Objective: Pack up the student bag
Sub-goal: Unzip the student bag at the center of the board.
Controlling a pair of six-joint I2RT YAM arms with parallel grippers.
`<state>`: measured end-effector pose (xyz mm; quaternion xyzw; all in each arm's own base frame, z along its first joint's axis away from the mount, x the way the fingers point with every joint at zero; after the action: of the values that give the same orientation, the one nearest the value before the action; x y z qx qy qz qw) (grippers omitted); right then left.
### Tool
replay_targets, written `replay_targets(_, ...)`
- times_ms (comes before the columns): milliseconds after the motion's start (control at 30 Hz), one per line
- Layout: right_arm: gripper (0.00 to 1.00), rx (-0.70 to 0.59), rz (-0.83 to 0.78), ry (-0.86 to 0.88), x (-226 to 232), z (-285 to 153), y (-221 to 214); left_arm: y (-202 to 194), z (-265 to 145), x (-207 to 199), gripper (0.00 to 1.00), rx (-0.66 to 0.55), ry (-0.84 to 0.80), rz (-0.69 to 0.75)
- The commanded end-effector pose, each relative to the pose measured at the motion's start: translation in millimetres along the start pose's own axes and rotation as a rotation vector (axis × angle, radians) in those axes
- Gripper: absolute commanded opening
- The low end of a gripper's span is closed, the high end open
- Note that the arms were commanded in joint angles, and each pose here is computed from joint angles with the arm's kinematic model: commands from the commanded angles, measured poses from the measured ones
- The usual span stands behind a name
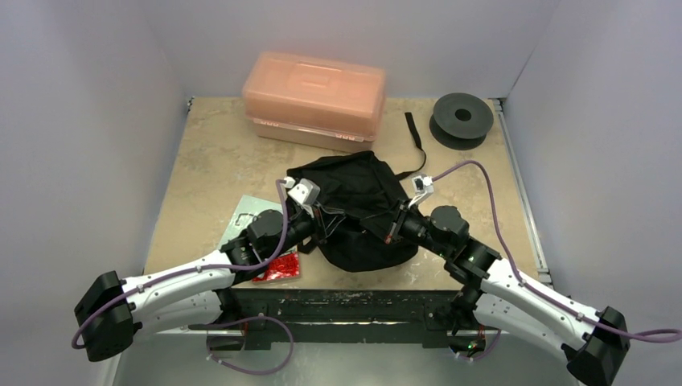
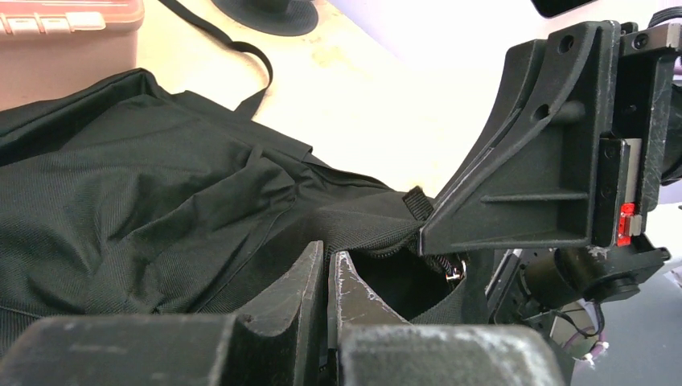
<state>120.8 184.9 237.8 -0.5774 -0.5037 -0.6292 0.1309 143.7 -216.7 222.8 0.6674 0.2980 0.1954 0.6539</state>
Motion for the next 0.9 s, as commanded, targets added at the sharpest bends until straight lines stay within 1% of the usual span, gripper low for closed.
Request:
replay_targets(0,0.0,-0.07,0.068,0.166,19,-8,11,21,-1,4,0.0,-0.146,0.053,-0.053)
replay_targets(200,0.0,-0.036,0.101,0.154,10,-1,9,23,-1,2,0.0,-0.148,0.028,-0.054)
replay_targets(300,0.06,-0.033,0.103,0.16,8,-1,11,24,-2,1,0.0,-0.148,0.021,-0.055)
replay_targets(467,0.06,-0.019,0.119,0.166,3,1,10,23,-2,0,0.0,-0.147,0.01,-0.056)
replay_targets(500,0.08,-0.014,0.123,0.165,1,1,10,24,-2,0,0.0,-0.147,0.01,-0.057)
replay_targets(533,0.12,-0.01,0.125,0.168,1,2,9,24,-2,0,0.0,-0.148,0.007,-0.059)
replay_targets(567,0.14,-0.01,0.124,0.171,0,2,10,23,-2,0,0.0,-0.147,0.007,-0.059)
replay_targets(633,0.14,-0.011,0.121,0.175,0,1,10,23,-3,0,0.0,-0.146,0.007,-0.059)
replay_targets(700,0.19,-0.008,0.12,0.175,0,2,10,23,-4,0,0.0,-0.146,0.006,-0.06)
replay_targets(867,0.16,0.005,0.125,0.175,-3,4,9,23,-5,0,0.0,-0.148,0.006,-0.061)
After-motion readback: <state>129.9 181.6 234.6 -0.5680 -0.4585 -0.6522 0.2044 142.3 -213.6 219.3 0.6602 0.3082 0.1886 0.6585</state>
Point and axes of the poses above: each gripper's point midway between its finger pads, its own z axis out along the fingers, its own x axis along the line the jaws close on, y = z × x, the point moved 10 cm from there along -z, back along the fingers, and after that the axes turned 13 degrees about z, right-handed, at the moved point
